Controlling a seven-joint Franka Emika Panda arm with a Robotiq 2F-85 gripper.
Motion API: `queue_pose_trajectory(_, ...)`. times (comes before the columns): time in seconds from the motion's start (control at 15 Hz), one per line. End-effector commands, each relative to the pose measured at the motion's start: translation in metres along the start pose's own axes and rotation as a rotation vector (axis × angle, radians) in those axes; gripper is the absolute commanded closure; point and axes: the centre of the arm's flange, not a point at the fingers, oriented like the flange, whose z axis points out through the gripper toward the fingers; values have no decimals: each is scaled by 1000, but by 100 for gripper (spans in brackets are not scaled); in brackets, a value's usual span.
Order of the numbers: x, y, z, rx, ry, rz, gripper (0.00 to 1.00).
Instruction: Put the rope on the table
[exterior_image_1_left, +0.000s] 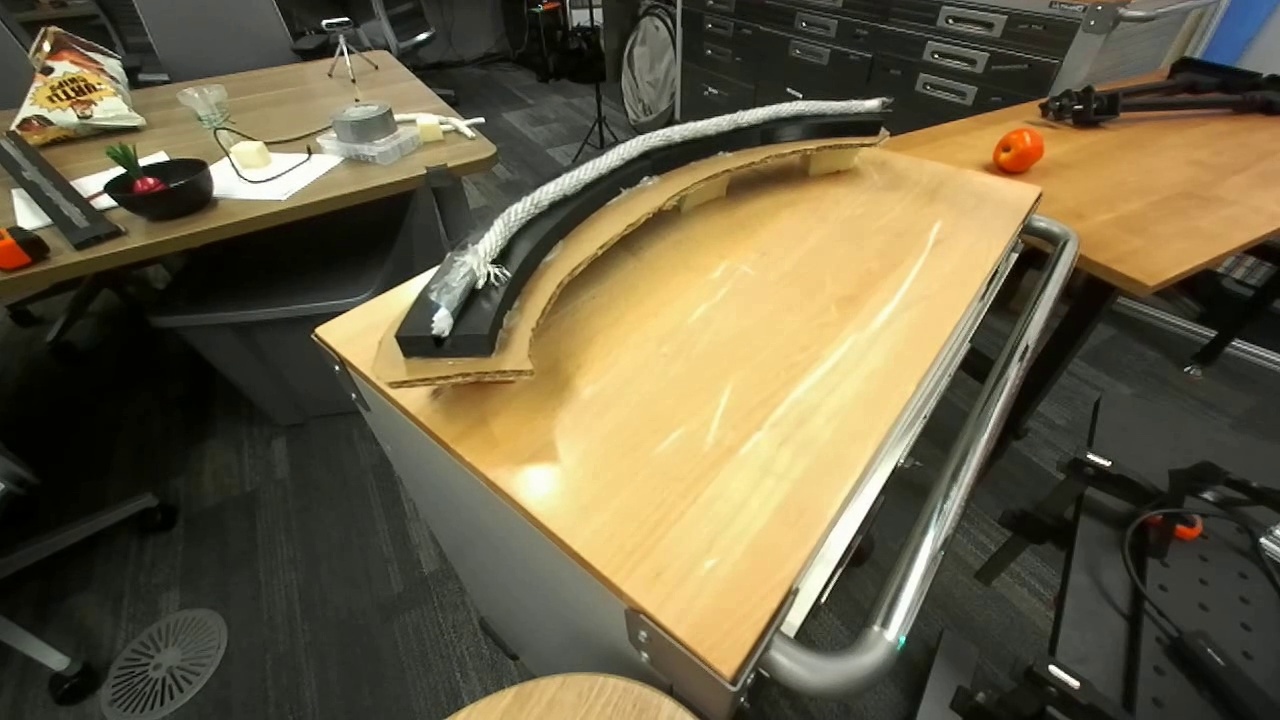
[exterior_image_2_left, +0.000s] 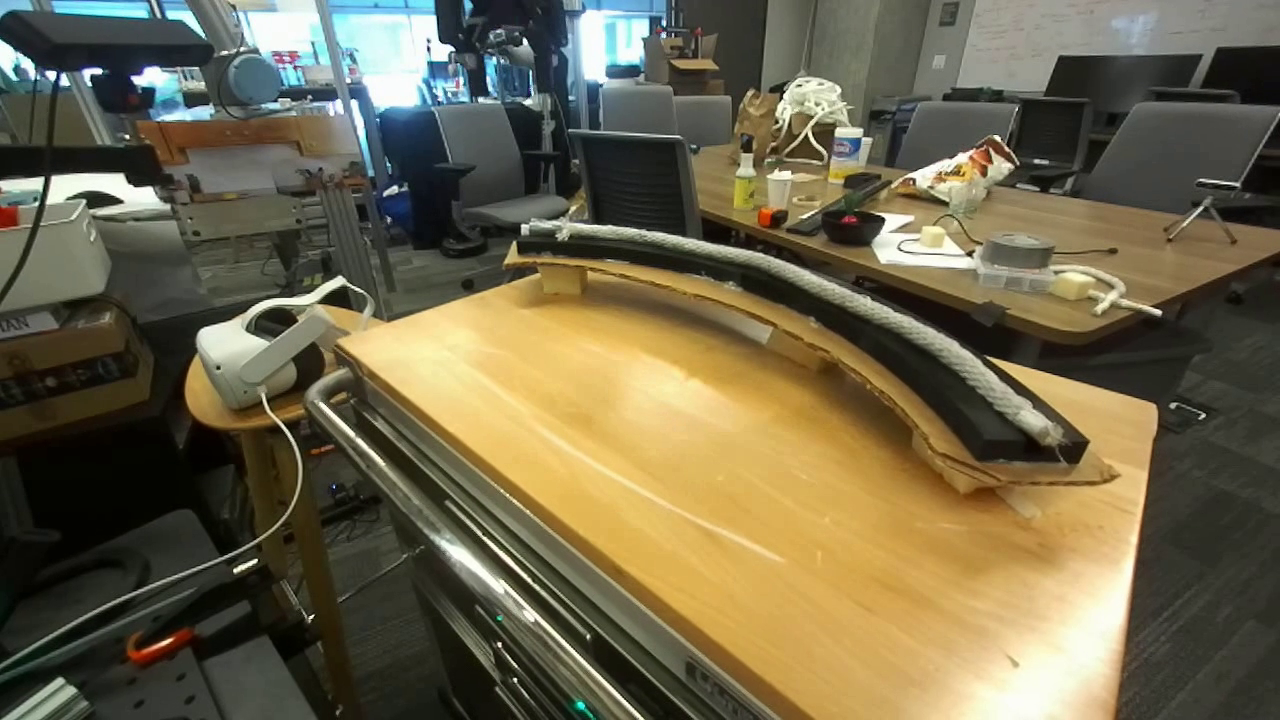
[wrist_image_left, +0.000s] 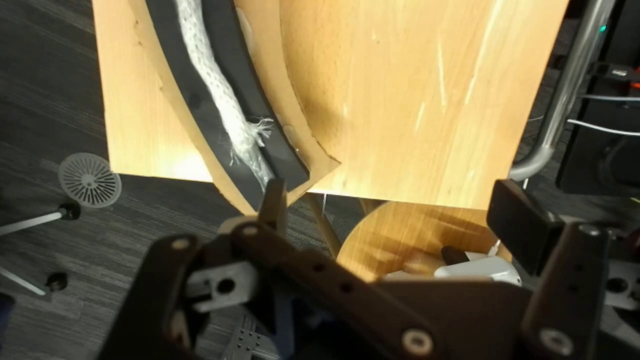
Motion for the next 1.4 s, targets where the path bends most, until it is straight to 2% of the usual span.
queue_pose_trajectory(0.0,-16,69,28,9,138,32,0)
queue_pose_trajectory(0.07,-26,67,26,12,192,36,0)
queue_pose_trajectory(0.13,-14,39,40,29,105,38,0)
queue_pose_trajectory(0.27,-29,54,48,31,152,51,0)
queue_pose_trajectory(0.47,-32,58,40,15,166,52,0)
queue_pose_trajectory(0.67,-26,81,63,46,161,36,0)
queue_pose_trajectory(0.8,-17,100,90,109,180,5,0)
queue_pose_trajectory(1.0,-1,119,124,141,188,-24,0)
queue_pose_trajectory(1.27,11,133,153,179,184,-43,0)
queue_pose_trajectory(1.33,11,135,156,182,183,-46,4)
